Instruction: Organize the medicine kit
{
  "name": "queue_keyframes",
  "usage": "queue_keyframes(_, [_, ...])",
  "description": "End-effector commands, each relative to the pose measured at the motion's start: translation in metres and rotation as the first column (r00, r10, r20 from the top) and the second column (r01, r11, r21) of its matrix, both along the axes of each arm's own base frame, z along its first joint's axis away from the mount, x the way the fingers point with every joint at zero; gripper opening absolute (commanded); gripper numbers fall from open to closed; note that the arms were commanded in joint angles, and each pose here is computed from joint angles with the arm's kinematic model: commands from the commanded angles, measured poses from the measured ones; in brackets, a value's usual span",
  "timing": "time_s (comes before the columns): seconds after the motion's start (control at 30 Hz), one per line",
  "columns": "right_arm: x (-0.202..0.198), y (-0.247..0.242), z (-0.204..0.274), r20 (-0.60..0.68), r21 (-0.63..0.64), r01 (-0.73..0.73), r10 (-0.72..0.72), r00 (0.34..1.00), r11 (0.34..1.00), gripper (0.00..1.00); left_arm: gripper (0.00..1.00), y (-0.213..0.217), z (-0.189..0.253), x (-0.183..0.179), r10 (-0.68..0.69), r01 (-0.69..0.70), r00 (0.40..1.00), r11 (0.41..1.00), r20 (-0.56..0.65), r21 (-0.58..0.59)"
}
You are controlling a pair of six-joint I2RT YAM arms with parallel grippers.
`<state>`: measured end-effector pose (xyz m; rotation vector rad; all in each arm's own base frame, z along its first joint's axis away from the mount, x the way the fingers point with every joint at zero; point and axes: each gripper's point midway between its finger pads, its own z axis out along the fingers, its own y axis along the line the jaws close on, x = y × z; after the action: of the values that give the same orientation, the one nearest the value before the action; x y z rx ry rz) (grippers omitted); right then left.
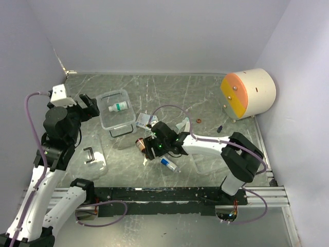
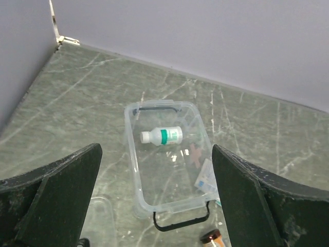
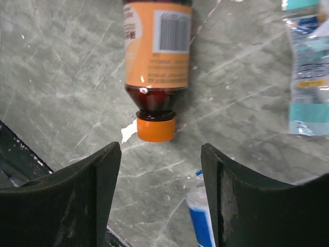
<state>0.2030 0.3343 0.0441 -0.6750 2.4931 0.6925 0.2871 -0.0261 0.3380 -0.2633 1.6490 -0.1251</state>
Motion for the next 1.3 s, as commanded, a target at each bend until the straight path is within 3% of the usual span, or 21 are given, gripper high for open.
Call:
queue_keyframes(0.0, [0.001,0.009,-0.006,0.046,-0.028,0.001,0.000,0.999,1.000,0.62,0.99,-0.011,0.010,-0.006,-0.027,0.034,0.998,0.988,0.048,-0.149])
queue_keyframes(0.43, [0.017,0.027,-0.020,0.076,-0.030,0.048,-0.045,0.996,0.998,0.50,0.96,-0.058,-0.017,-0.009,-0.283,0.272,0.958,0.947,-0.046,-0.171])
queue_keyframes(0.73, [0.017,0.027,-0.020,0.097,-0.023,0.021,-0.018,0.995,1.000,0.22,0.94,-0.069,-0.031,-0.015,-0.340,0.318,0.937,0.926,-0.083,-0.205])
queue_keyframes(0.87, [0.014,0.025,-0.004,0.148,0.068,0.014,-0.024,0.989,0.998,0.18,0.96,-0.087,-0.031,-0.032,-0.454,0.437,0.890,0.870,-0.028,-0.227])
queue_keyframes(1.03, [0.011,0.024,0.054,0.254,0.293,0.002,-0.080,0.964,0.956,0.17,0.92,-0.097,-0.043,-0.036,-0.492,0.462,0.870,0.840,-0.039,-0.285])
queue_keyframes(1.27, [0.018,0.009,0.141,0.357,0.506,0.028,-0.239,0.903,0.862,0.16,0.93,-0.113,-0.018,-0.038,-0.539,0.548,0.831,0.754,0.137,-0.363])
